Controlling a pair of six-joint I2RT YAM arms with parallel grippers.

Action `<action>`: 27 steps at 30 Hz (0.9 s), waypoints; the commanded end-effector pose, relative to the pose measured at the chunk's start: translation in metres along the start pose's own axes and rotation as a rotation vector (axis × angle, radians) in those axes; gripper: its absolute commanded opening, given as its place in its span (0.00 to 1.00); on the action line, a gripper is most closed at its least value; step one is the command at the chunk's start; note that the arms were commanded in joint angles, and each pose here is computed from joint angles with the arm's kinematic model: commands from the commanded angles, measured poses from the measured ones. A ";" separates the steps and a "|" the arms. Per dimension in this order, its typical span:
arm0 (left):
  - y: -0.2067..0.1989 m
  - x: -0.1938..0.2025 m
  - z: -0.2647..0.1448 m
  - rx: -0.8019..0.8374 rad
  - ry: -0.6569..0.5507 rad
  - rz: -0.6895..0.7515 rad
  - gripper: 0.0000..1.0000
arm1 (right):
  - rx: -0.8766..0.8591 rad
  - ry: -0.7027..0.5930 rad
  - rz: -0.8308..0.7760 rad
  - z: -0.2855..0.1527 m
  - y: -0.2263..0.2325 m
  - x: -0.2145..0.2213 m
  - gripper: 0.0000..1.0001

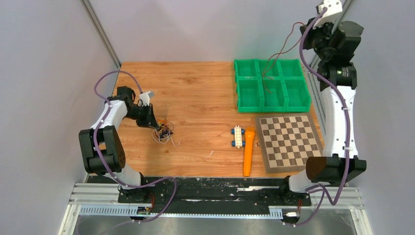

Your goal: Untangle the cables

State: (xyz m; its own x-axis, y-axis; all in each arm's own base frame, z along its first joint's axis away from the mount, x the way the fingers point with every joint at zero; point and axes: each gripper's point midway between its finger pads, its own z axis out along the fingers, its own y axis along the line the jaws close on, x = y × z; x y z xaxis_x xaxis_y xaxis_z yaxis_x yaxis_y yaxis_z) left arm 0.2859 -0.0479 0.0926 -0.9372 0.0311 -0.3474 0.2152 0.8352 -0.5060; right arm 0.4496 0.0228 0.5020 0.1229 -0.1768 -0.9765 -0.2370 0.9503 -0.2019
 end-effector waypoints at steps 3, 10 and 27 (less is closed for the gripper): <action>-0.013 -0.027 -0.002 0.024 -0.055 0.058 0.10 | 0.183 0.089 -0.053 -0.028 -0.074 0.011 0.00; -0.015 -0.045 0.000 0.023 -0.068 0.086 0.10 | 0.241 0.311 0.003 -0.050 -0.120 0.086 0.00; 0.005 -0.045 0.025 0.025 -0.008 0.044 0.10 | 0.067 0.395 0.274 0.038 -0.136 0.185 0.00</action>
State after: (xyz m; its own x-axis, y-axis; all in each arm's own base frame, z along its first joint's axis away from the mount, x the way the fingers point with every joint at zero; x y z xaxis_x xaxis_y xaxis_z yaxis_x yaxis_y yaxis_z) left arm 0.3206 -0.0581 0.0804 -0.9373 0.0710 -0.3412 0.2479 0.8241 -0.5094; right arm 0.5235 -0.1518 0.2830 -0.4764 0.0058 -0.8792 -0.0592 0.9975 0.0387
